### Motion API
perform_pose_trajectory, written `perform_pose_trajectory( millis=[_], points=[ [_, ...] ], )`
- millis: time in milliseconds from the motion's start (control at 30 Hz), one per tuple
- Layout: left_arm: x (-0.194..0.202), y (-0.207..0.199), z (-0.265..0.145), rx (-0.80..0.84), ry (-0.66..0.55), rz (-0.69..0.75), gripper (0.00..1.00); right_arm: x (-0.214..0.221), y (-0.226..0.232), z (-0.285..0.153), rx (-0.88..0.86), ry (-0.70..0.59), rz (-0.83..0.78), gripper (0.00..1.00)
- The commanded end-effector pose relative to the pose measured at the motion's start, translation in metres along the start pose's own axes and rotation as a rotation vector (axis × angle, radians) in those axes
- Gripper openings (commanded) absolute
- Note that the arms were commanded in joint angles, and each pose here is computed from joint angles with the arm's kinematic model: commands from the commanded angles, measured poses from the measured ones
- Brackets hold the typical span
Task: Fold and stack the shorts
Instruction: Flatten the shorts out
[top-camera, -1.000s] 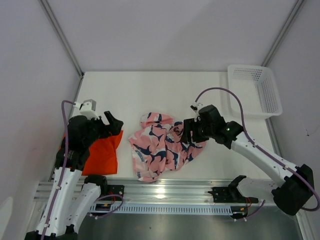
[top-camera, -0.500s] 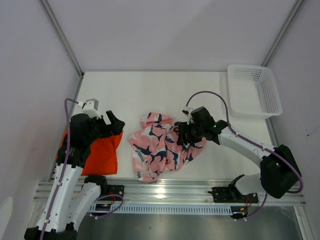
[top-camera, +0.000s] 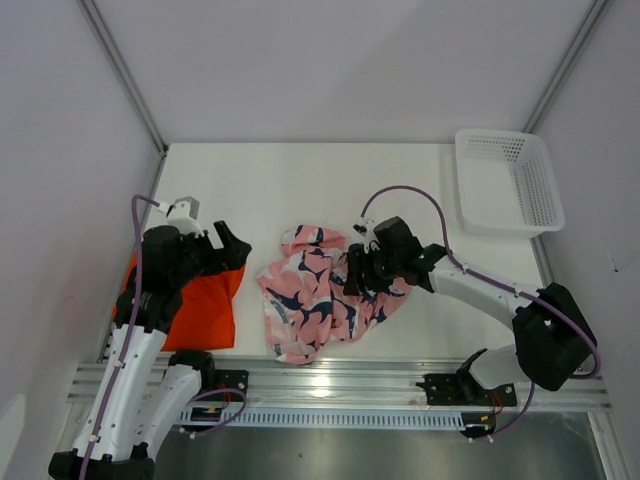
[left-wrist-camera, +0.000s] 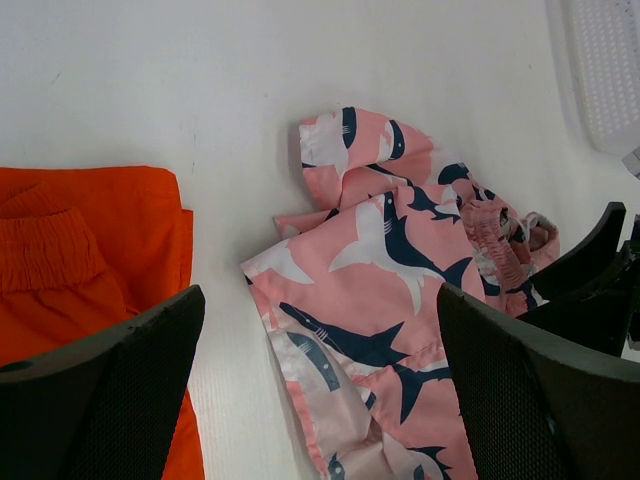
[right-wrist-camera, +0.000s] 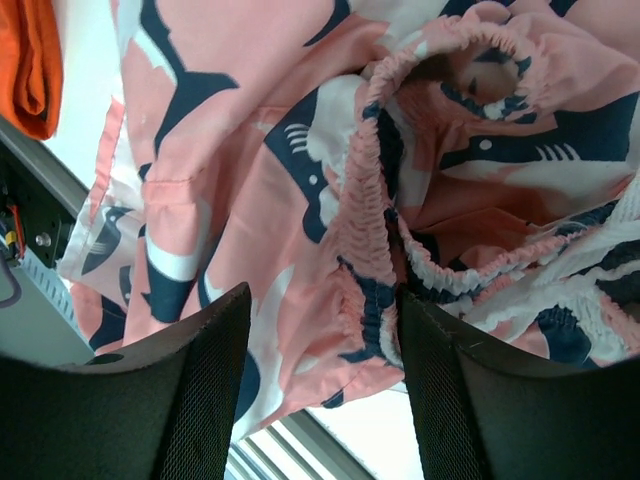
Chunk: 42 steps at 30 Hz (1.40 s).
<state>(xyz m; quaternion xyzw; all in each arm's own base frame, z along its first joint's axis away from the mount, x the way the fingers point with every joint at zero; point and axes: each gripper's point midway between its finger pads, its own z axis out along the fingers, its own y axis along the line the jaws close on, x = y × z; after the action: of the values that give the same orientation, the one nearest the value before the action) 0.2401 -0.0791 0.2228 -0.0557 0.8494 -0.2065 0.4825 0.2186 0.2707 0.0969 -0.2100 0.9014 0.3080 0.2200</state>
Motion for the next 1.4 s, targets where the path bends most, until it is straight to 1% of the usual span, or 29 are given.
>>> perform_pose_trajectory(
  millis=[0, 100, 167, 267, 300, 400, 433, 467, 500, 533, 600, 633, 700, 733, 833, 867, 933, 967, 1000, 1033, 1067, 1100, 1133, 1167, 1200, 1233, 1267, 1300, 1367],
  points=[
    [-0.008, -0.007, -0.001, 0.029, -0.024, 0.016, 0.99, -0.027, 0.002, 0.006, -0.006, -0.058, -0.027, 0.62],
    [-0.008, -0.007, 0.0, 0.029, -0.022, 0.014, 0.99, -0.044, -0.01, 0.014, 0.062, -0.055, -0.022, 0.61],
    [-0.007, -0.006, 0.0, 0.026, -0.017, 0.013, 0.99, -0.057, -0.009, 0.017, 0.062, -0.067, -0.026, 0.61],
    [-0.008, -0.006, 0.0, 0.028, -0.019, 0.015, 0.99, -0.063, -0.014, 0.028, 0.077, -0.05, -0.02, 0.6],
    [-0.008, -0.007, 0.0, 0.03, -0.02, 0.017, 0.99, -0.073, -0.012, 0.028, 0.078, -0.065, -0.024, 0.6],
    [-0.007, -0.006, 0.0, 0.03, -0.015, 0.018, 0.99, -0.081, -0.014, 0.034, 0.084, -0.065, -0.024, 0.54],
    [-0.007, -0.007, 0.001, 0.031, -0.013, 0.019, 0.99, -0.082, -0.013, 0.036, 0.082, -0.065, -0.022, 0.52],
    [-0.007, -0.007, 0.001, 0.032, -0.012, 0.019, 0.99, -0.08, -0.016, 0.04, 0.084, -0.049, -0.015, 0.45],
    [-0.007, -0.006, 0.001, 0.03, -0.012, 0.021, 0.99, -0.079, -0.016, 0.042, 0.084, -0.042, -0.014, 0.41],
    [-0.006, -0.006, 0.001, 0.03, -0.01, 0.02, 0.99, -0.08, -0.015, 0.044, 0.077, -0.038, -0.013, 0.33],
    [-0.006, -0.006, 0.002, 0.031, -0.008, 0.021, 0.99, -0.078, -0.016, 0.047, 0.075, -0.027, -0.007, 0.23],
    [-0.006, -0.006, 0.002, 0.032, -0.008, 0.021, 0.99, -0.078, -0.016, 0.047, 0.075, -0.027, -0.004, 0.12],
    [-0.005, -0.006, 0.003, 0.031, -0.005, 0.02, 0.99, -0.081, -0.013, 0.042, 0.072, -0.042, -0.006, 0.03],
    [-0.006, -0.006, 0.003, 0.032, -0.006, 0.02, 0.99, -0.082, -0.013, 0.038, 0.071, -0.048, -0.006, 0.0],
    [-0.006, -0.007, 0.003, 0.036, -0.006, 0.021, 0.99, -0.099, -0.002, 0.018, 0.03, -0.105, -0.014, 0.0],
    [-0.006, -0.007, 0.003, 0.039, -0.005, 0.021, 0.99, -0.113, -0.005, 0.006, 0.018, -0.146, -0.007, 0.0],
    [-0.008, -0.009, 0.005, 0.047, -0.007, 0.02, 0.99, -0.14, 0.01, -0.028, -0.07, -0.243, -0.022, 0.0],
    [-0.009, -0.011, 0.005, 0.055, -0.007, 0.017, 0.99, -0.158, 0.004, -0.049, -0.098, -0.305, 0.0, 0.0],
    [-0.007, -0.011, 0.008, 0.057, 0.005, 0.011, 0.99, -0.17, 0.029, -0.081, -0.235, -0.368, -0.057, 0.0],
    [-0.009, -0.014, 0.009, 0.067, 0.005, 0.008, 0.99, -0.174, 0.034, -0.099, -0.28, -0.402, -0.07, 0.0],
    [-0.009, -0.018, 0.009, 0.09, 0.014, -0.003, 0.99, -0.172, 0.027, -0.113, -0.293, -0.428, -0.064, 0.0],
    [-0.008, -0.021, 0.011, 0.102, 0.021, -0.01, 0.99, -0.166, 0.031, -0.124, -0.31, -0.443, -0.093, 0.0],
    [-0.006, -0.022, 0.015, 0.114, 0.028, -0.019, 0.99, -0.161, 0.041, -0.148, -0.306, -0.496, -0.141, 0.0],
    [-0.002, -0.024, 0.018, 0.129, 0.036, -0.044, 0.99, -0.152, 0.041, -0.153, -0.292, -0.506, -0.154, 0.0],
    [0.001, -0.03, 0.019, 0.167, 0.048, -0.057, 0.99, -0.131, 0.033, -0.146, -0.272, -0.477, -0.142, 0.0],
    [0.005, -0.033, 0.022, 0.19, 0.057, -0.069, 0.99, -0.12, 0.038, -0.159, -0.269, -0.504, -0.164, 0.0],
    [0.014, -0.038, 0.029, 0.216, 0.077, -0.094, 0.99, -0.109, 0.036, -0.161, -0.258, -0.5, -0.162, 0.0],
    [0.019, -0.043, 0.031, 0.238, 0.095, -0.105, 0.99, -0.089, 0.025, -0.151, -0.236, -0.465, -0.124, 0.0],
    [0.037, -0.057, 0.039, 0.276, 0.144, -0.116, 0.99, -0.072, 0.021, -0.162, -0.19, -0.509, -0.134, 0.0]
  ],
)
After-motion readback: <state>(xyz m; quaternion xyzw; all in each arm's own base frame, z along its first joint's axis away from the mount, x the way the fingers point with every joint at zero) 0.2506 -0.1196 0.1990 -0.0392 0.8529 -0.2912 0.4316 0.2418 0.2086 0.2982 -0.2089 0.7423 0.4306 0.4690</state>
